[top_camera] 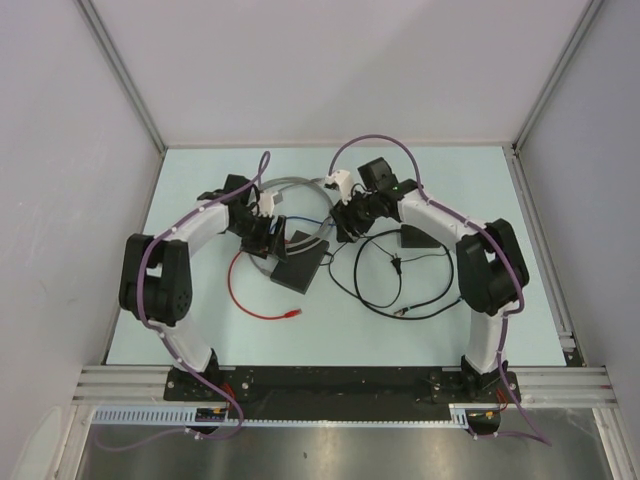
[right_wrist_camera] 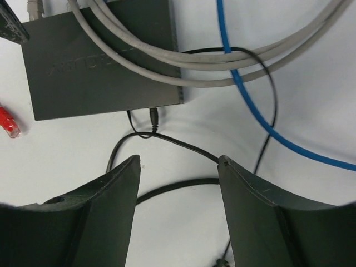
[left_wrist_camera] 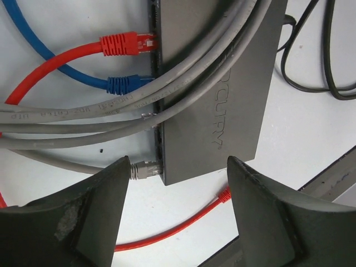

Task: Pull the plug from the switch port

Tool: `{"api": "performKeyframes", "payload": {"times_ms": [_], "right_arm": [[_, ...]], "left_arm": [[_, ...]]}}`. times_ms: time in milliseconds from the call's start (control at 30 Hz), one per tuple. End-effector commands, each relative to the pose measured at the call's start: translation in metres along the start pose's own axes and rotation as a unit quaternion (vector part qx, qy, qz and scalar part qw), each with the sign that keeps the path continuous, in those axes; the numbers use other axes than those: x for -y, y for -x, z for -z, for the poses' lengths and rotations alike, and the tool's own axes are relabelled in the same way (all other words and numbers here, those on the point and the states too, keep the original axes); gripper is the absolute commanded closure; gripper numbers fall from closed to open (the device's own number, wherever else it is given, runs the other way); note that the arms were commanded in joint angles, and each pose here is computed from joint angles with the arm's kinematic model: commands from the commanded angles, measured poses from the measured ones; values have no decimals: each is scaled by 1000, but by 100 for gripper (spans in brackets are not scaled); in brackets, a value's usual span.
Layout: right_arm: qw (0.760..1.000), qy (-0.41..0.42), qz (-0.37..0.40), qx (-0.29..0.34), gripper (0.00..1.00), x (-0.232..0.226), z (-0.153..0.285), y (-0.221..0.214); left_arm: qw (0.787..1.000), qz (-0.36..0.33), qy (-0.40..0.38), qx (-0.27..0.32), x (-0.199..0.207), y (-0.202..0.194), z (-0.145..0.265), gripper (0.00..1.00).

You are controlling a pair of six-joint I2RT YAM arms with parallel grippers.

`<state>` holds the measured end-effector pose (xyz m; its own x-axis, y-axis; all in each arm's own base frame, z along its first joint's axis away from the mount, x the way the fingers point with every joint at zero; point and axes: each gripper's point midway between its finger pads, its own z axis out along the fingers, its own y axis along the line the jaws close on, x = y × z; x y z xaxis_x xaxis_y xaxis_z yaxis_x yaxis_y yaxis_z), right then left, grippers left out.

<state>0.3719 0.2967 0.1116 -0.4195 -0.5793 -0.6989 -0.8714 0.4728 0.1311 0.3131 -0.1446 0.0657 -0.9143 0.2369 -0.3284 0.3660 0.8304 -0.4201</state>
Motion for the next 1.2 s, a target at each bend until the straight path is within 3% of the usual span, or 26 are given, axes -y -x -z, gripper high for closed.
{"api": "performKeyframes", "payload": {"times_ms": [0,167,533,600,733,833,1167], "right_arm": [[999,30,-17,19,37,-17,-8,18],[999,24,-20,18,36,-16,-8,21],[1000,22,-21,2,35,-16,-12,11],[1000,20,-19,-2,35,-15,-13,8],[1000,13,-1,-23,43,-7,-20,-9],[999,14,-21,-34,47,4,-29,-24],[997,-15,-75,-24,57,34,-53,-34]], "left_arm": [[1000,-13,7,7,-2,13,-2,26],[1000,-5,-16,-20,4,2,-11,38],[996,-23,-67,-49,35,-6,-29,47],[996,-26,-64,-49,37,-4,-28,47],[998,-30,-18,-55,25,-7,-15,34],[996,-30,-26,-79,29,-15,0,27],[996,-42,-71,-24,54,8,16,29]]}}
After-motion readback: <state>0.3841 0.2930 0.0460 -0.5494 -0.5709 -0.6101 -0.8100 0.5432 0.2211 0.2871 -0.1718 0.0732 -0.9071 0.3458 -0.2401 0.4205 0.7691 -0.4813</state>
